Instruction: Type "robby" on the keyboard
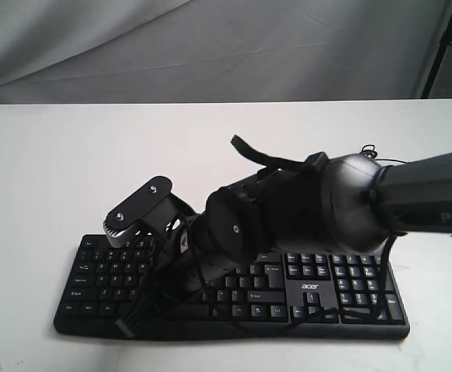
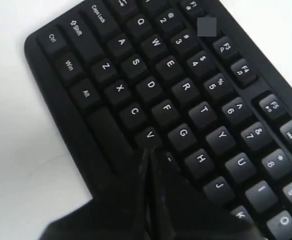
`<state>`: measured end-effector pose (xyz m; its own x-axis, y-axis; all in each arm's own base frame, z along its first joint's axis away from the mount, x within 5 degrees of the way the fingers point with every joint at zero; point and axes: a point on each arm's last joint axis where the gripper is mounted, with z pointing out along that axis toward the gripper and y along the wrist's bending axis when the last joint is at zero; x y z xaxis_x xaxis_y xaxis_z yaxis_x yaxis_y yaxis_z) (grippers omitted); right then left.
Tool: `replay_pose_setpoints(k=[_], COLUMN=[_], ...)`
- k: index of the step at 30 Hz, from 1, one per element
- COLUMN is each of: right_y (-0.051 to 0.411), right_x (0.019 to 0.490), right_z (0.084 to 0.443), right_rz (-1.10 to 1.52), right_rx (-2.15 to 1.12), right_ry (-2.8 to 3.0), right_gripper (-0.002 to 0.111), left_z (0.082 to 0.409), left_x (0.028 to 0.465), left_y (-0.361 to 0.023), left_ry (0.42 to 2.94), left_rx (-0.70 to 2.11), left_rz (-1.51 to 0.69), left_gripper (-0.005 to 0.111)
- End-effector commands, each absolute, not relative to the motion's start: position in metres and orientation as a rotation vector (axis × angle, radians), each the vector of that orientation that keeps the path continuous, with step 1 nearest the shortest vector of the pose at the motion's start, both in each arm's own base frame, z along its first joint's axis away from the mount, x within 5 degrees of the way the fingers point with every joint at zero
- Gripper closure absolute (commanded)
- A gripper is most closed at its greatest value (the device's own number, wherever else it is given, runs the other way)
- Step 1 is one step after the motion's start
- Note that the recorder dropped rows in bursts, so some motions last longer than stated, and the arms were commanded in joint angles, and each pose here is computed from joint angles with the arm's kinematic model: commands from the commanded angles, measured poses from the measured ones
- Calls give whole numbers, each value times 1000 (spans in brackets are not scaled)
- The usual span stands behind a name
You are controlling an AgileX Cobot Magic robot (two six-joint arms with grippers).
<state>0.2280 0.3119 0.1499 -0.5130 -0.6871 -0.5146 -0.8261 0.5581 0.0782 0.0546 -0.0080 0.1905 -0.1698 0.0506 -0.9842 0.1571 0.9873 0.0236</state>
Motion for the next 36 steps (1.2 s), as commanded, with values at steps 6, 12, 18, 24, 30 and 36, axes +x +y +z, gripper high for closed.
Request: replay_pose_setpoints(k=[6,12,18,24,30,36], right_y=[319,320,320,319,317,313], right_x=[229,230,230,232,234,234], right_z=[140,135,134,134,133,128], right_rz=[448,435,421,410,404,398], right_rx=[-1206,-1218,-1237,-1244,-1232,-1212], right_ry=[2342,2339,2328,2309,2302,2297], right_gripper=[108,108,108,108,108,108], left_z=[190,190,190,190,190,190], left_x=[55,55,55,55,55,55], left_y=[-8,-8,-8,-8,-8,-8], left_ry=[1734,1734,1734,1734,1734,1734], left_rx=[161,161,161,161,161,161], left_rz=[-98,-98,-98,-98,-98,-98], left_gripper=[107,107,107,107,107,107])
